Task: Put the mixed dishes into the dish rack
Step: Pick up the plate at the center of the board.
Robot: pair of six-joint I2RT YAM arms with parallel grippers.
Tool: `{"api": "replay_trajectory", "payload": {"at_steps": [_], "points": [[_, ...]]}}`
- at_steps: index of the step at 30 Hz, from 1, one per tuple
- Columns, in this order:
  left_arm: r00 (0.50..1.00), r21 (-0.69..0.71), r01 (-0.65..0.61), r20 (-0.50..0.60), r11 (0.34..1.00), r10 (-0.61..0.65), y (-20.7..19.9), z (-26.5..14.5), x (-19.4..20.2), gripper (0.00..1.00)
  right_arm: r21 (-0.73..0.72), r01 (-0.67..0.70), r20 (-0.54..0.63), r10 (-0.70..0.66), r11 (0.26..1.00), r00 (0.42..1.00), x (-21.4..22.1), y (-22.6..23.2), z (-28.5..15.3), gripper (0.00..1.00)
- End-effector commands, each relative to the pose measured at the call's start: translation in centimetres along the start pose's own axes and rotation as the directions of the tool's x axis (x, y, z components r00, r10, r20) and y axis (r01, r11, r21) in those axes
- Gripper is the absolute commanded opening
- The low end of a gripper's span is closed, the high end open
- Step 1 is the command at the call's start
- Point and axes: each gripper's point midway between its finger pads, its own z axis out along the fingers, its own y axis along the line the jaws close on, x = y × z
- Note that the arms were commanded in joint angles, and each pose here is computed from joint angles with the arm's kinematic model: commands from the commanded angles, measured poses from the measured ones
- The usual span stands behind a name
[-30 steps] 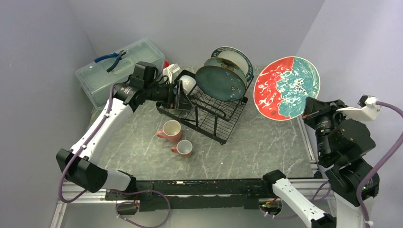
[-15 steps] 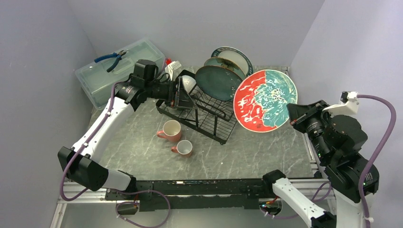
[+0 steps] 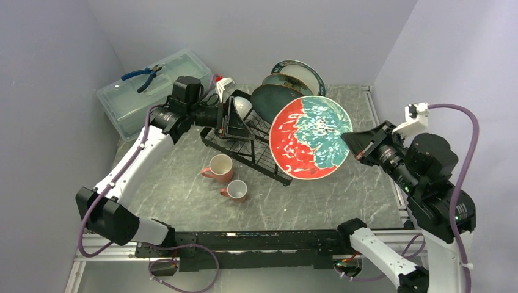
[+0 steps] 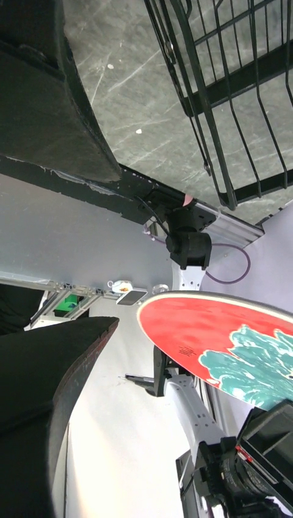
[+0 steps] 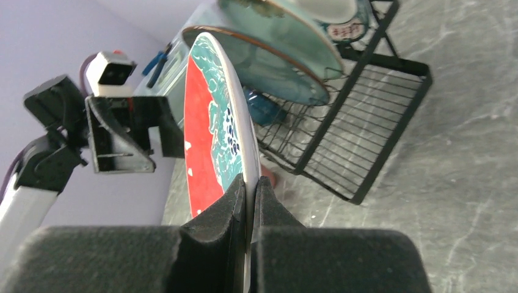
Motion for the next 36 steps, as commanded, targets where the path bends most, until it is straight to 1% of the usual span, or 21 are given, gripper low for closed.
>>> {"api": "replay_trajectory", "payload": {"at_steps": [1,9,11,14,19,25,27,28,29,30,36], "points": [[1.000,0.082,-0.020,-0.013,0.996,0.021,-1.8,-0.3,0.0,0.86,-0.352,-0.032,0.111,0.076,0.936,0.991,-4.4,8.2,-0.2,0.00],[1.000,0.102,-0.013,-0.011,0.995,0.014,-2.5,-0.6,0.3,0.85,-0.441,-0.054,0.024,0.071,0.896,0.997,-3.1,10.2,3.3,0.00],[1.000,0.107,-0.018,-0.006,0.994,0.018,-2.8,-0.7,0.2,0.83,-0.444,-0.054,0.020,0.070,0.894,0.997,-3.0,10.3,3.8,0.00],[1.000,0.113,-0.021,-0.004,0.993,0.022,-3.0,-0.7,0.2,0.77,-0.456,-0.052,0.009,0.062,0.889,0.998,-2.7,10.4,4.3,0.00],[1.000,0.124,-0.018,-0.007,0.992,0.019,-3.3,-0.8,0.2,0.57,-0.458,-0.043,-0.004,0.046,0.888,0.999,-2.2,10.4,5.2,0.00],[1.000,0.115,-0.013,-0.007,0.993,0.014,-3.1,-0.7,0.1,0.29,-0.488,-0.035,-0.018,0.030,0.872,0.999,-1.8,10.9,5.5,0.00],[1.000,0.122,-0.014,-0.004,0.992,0.014,-3.2,-0.7,0.0,0.22,-0.502,-0.030,-0.022,0.022,0.864,1.000,-1.7,11.1,5.5,0.00],[1.000,0.122,-0.015,-0.002,0.992,0.015,-3.2,-0.7,-0.1,0.14,-0.504,-0.026,-0.024,0.016,0.864,1.000,-1.6,11.1,5.5,0.00],[1.000,0.120,-0.014,0.001,0.993,0.014,-3.1,-0.6,-0.2,0.02,-0.506,-0.023,-0.026,0.011,0.862,1.000,-1.6,11.2,5.5,0.00],[1.000,0.116,-0.013,0.004,0.993,0.013,-3.1,-0.6,-0.3,0.00,-0.507,-0.019,-0.026,0.006,0.862,1.000,-1.5,11.1,5.5,0.00],[0.999,0.110,-0.030,0.028,0.994,0.027,-3.1,-0.7,-0.5,0.00,-0.498,0.009,-0.018,-0.021,0.867,1.000,-1.1,10.6,5.5,0.00]]}}
